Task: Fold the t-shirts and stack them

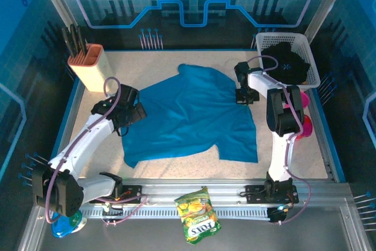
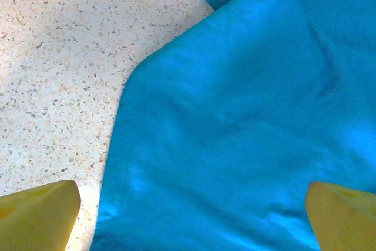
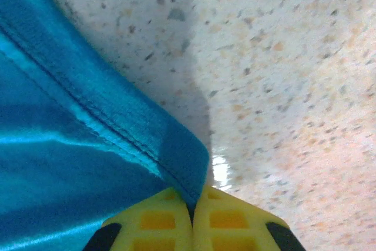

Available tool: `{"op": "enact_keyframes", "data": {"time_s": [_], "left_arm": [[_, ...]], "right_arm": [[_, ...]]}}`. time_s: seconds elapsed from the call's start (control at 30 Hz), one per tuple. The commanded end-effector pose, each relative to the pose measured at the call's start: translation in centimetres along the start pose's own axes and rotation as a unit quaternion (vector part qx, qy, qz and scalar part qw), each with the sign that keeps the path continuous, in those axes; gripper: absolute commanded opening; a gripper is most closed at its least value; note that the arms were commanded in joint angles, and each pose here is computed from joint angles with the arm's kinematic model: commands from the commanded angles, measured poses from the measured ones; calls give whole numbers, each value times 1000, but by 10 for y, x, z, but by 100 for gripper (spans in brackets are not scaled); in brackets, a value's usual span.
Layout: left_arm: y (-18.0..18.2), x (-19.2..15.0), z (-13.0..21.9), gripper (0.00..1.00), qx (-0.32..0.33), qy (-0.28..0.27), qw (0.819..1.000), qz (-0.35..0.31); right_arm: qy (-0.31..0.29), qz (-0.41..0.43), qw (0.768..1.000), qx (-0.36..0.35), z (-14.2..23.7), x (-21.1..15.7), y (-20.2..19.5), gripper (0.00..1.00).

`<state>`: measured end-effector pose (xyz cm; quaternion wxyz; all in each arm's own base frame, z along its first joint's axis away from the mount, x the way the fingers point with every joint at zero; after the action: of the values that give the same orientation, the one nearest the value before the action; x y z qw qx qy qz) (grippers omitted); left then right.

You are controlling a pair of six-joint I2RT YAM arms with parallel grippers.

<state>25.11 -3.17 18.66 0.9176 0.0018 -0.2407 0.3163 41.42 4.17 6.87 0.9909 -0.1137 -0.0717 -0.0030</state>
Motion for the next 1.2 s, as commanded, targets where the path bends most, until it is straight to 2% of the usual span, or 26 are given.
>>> {"op": "enact_keyframes", "data": {"time_s": [0.0,0.23,0.37,0.57,0.67,0.87,1.17], "left_arm": [[9,-4,-2,99,17,9,1000,6],[0,7,-30,99,20,22,999,12],[-11,28,-55,96,17,31,999,29],[-36,62,-95,87,-2,45,998,32],[-49,73,-111,84,-7,51,998,31],[-65,80,-137,76,-10,68,997,31],[-72,83,-165,65,0,72,997,18]], "right_arm": [[66,-11,997,-32,-20,-29,-24,0],[78,-36,994,-65,-13,-54,-46,0],[82,-37,992,-91,-6,-62,-56,0],[62,-30,994,-85,15,-59,-57,34],[45,-23,996,-77,31,-59,-55,42],[26,-6,997,-67,51,-67,-46,42],[20,2,999,-51,60,-84,-43,41]]}}
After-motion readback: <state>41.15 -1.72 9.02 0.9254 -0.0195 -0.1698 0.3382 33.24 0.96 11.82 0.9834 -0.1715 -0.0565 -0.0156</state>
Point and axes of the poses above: each hand's point on the last joint's axis, 136 mm out from that joint toward the fingers, its own z axis back along the fingers, its own y axis along the line the jaws close on, x = y × z, the point moved 5 cm from there along z, back along the fingers, and after that the axes turned 5 degrees about z, right-handed, at the moved point
